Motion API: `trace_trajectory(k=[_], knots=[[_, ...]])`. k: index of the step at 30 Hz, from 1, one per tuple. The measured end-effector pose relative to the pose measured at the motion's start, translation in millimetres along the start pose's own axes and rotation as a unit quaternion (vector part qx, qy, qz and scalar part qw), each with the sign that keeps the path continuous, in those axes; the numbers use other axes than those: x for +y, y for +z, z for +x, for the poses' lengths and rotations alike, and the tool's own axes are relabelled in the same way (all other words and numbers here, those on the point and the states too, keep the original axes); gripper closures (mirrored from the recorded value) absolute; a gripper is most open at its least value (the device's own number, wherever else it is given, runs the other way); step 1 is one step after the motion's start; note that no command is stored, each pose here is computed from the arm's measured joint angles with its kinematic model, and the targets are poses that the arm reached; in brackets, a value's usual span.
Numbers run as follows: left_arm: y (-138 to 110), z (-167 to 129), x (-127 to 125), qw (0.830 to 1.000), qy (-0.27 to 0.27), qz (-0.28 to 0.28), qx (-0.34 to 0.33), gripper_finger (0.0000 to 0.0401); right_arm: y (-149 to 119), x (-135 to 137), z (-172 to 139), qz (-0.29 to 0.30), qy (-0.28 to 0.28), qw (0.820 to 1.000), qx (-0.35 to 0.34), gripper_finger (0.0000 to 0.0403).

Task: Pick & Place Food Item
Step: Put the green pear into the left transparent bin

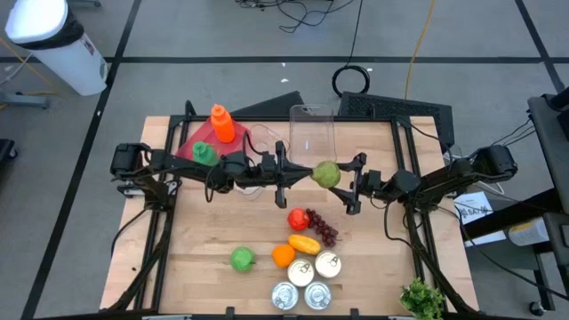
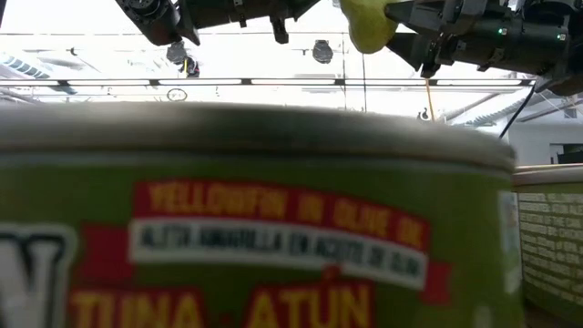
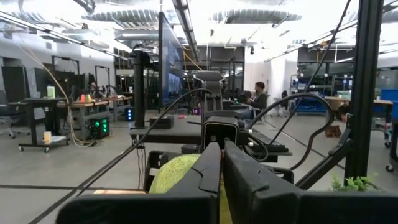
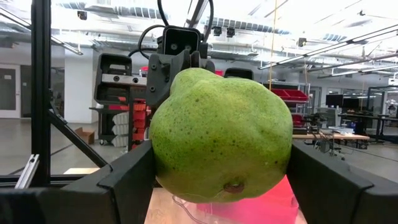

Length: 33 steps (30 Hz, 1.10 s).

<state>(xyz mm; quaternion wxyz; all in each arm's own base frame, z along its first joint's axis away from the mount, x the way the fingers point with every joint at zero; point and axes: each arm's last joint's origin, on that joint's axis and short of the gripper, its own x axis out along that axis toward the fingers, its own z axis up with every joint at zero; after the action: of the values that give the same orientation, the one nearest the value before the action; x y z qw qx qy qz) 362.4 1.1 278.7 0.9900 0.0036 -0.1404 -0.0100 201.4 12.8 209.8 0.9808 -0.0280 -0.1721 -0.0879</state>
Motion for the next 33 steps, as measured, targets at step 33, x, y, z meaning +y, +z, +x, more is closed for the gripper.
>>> trace_trajectory(k=[33], knots=[[22.4,-85.4,82.6,0.922,0.316,-0.021,0.224,0.0395,-10.4,1.0,-0.5,0.044,0.002,0.998,0.052,0.0021]])
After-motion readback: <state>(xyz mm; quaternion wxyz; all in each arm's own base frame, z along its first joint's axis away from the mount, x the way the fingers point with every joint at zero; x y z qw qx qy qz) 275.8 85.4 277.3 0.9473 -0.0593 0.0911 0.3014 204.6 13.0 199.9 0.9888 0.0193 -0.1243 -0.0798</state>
